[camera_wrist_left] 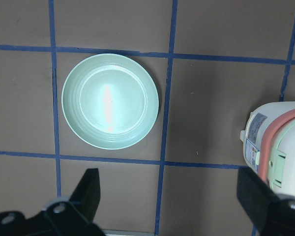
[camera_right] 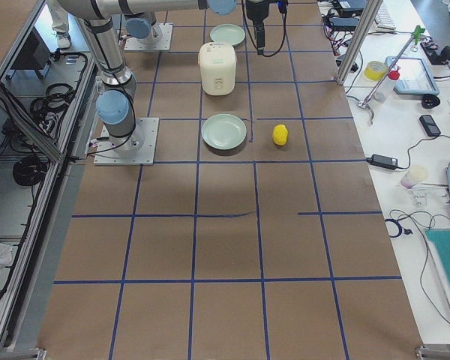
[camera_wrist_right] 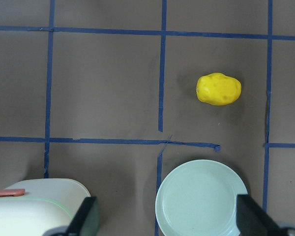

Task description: Press rice cooker button

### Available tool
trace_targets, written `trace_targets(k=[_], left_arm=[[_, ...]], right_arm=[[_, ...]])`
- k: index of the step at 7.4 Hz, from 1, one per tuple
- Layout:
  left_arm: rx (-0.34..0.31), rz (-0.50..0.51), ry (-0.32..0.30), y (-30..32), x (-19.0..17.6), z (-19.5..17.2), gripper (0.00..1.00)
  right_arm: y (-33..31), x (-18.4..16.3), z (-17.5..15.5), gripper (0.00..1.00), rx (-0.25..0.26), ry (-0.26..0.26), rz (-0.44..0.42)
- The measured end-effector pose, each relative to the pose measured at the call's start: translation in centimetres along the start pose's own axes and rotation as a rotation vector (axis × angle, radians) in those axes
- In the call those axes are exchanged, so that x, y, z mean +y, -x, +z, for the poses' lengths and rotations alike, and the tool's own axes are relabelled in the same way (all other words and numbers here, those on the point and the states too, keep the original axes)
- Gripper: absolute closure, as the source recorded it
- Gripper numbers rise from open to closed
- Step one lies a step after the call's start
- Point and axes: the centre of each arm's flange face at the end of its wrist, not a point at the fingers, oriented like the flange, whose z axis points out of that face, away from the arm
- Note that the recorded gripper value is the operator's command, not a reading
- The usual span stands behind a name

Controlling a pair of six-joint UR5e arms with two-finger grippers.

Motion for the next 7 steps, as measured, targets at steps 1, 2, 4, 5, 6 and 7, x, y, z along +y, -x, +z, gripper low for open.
trace_targets(k=[1, 2, 4, 5, 6, 7], left_arm=[[0.0, 0.0, 0.0, 0.0, 0.0, 0.0, 0.0], [0.0, -0.001, 0.0, 0.0, 0.0, 0.0, 0.0], [0.0, 0.0, 0.0, 0.0, 0.0, 0.0, 0.0], [0.0, 0.0, 0.0, 0.0, 0.0, 0.0, 0.0], [0.0, 0.0, 0.0, 0.0, 0.0, 0.0, 0.0], [0.0, 0.0, 0.0, 0.0, 0.0, 0.0, 0.0]], right_arm=[[0.0, 0.0, 0.0, 0.0, 0.0, 0.0, 0.0], [0.04, 0.03, -0.01, 0.0, 0.0, 0.0, -0.001], [0.11, 0.09, 0.0, 0.0, -0.004, 0.002, -0.001], [0.16, 0.11, 0.0, 0.0, -0.005, 0.002, -0.002], [0.2, 0.14, -0.03, 0.0, -0.007, 0.002, -0.003], [0.22, 0.15, -0.03, 0.0, -0.007, 0.002, -0.003]])
